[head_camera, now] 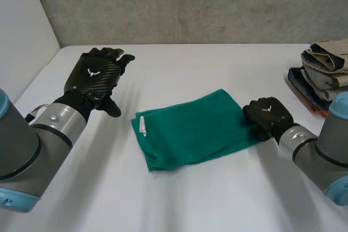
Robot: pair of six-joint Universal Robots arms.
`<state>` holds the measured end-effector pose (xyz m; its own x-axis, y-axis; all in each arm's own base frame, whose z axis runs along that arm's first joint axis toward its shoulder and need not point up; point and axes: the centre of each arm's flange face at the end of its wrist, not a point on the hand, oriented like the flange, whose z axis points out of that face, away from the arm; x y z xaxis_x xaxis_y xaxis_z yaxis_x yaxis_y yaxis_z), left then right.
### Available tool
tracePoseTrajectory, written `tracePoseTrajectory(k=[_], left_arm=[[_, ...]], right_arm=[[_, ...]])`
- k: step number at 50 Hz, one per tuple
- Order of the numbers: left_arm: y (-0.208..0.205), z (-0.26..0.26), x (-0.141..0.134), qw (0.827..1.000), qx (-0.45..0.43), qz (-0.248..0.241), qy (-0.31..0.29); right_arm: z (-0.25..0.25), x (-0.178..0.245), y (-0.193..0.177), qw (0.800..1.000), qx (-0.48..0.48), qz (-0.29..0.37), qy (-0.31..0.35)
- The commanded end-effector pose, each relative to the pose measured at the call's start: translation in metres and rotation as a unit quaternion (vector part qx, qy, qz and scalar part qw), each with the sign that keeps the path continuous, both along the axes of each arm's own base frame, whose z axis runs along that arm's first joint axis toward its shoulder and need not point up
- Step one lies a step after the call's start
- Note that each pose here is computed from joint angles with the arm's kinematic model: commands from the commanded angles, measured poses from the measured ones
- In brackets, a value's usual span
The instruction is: Fold the laundry.
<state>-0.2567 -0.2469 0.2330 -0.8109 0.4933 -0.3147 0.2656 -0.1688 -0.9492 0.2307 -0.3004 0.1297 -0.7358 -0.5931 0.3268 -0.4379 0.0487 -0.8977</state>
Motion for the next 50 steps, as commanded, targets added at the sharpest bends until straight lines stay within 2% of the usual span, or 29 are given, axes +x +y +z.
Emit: tracePoseTrajectory(k=[1,3,6,9,12,16,19,23,24,27,28,31,35,39,43,47,50], left_arm=[[0.001,0.002,0.001,1.0,-0.003,0.0,0.001],[0.001,0.003,0.001,1.0,-0.004,0.001,0.002],[0.001,0.004,0.001,1.0,-0.006,0.002,0.002],[0.001,0.005,0.003,1.0,-0.006,0.004,0.003],[0.001,0.005,0.003,1.0,-0.006,0.005,0.003],[0.001,0.004,0.004,1.0,-0.005,0.007,0.002],[0.002,0.003,0.004,1.0,-0.003,0.007,0.002],[0.002,0.005,0.002,1.0,-0.003,0.003,0.008],[0.002,0.006,0.002,1.0,-0.004,0.003,0.011],[0.0,0.011,-0.001,0.999,0.0,0.0,0.034],[-0.001,0.016,-0.004,0.999,0.002,-0.003,0.052],[0.001,0.022,-0.011,0.997,0.012,-0.016,0.081],[0.01,0.026,-0.027,0.991,0.038,-0.037,0.121],[0.022,0.008,-0.044,0.988,0.097,-0.036,0.114],[0.033,-0.036,-0.054,0.981,0.185,0.006,0.051],[0.047,-0.073,-0.061,0.971,0.238,0.033,-0.008],[0.048,-0.087,-0.061,0.967,0.25,0.049,-0.025]], right_arm=[[0.028,0.014,-0.001,0.994,-0.097,0.029,0.045],[0.04,0.032,0.01,0.989,-0.127,0.063,0.05],[0.052,0.077,0.047,0.971,-0.177,0.148,0.056],[0.049,0.114,0.09,0.947,-0.204,0.244,0.041],[0.026,0.136,0.131,0.921,-0.187,0.34,0.03],[-0.007,0.145,0.159,0.907,-0.132,0.399,0.036],[-0.009,0.146,0.153,0.916,-0.122,0.379,0.041],[0.011,0.144,0.137,0.944,-0.125,0.305,0.024],[0.024,0.141,0.126,0.955,-0.123,0.269,-0.002],[0.049,0.127,0.1,0.971,-0.109,0.206,-0.059],[0.061,0.116,0.084,0.976,-0.086,0.17,-0.106],[0.079,0.101,0.065,0.974,-0.033,0.124,-0.188],[0.083,0.092,0.054,0.97,0.05,0.088,-0.223],[0.063,0.097,0.045,0.974,0.112,0.075,-0.181],[0.045,0.105,0.035,0.979,0.146,0.078,-0.123],[0.026,0.111,0.029,0.978,0.173,0.088,-0.079],[0.012,0.114,0.026,0.977,0.184,0.094,-0.055]])
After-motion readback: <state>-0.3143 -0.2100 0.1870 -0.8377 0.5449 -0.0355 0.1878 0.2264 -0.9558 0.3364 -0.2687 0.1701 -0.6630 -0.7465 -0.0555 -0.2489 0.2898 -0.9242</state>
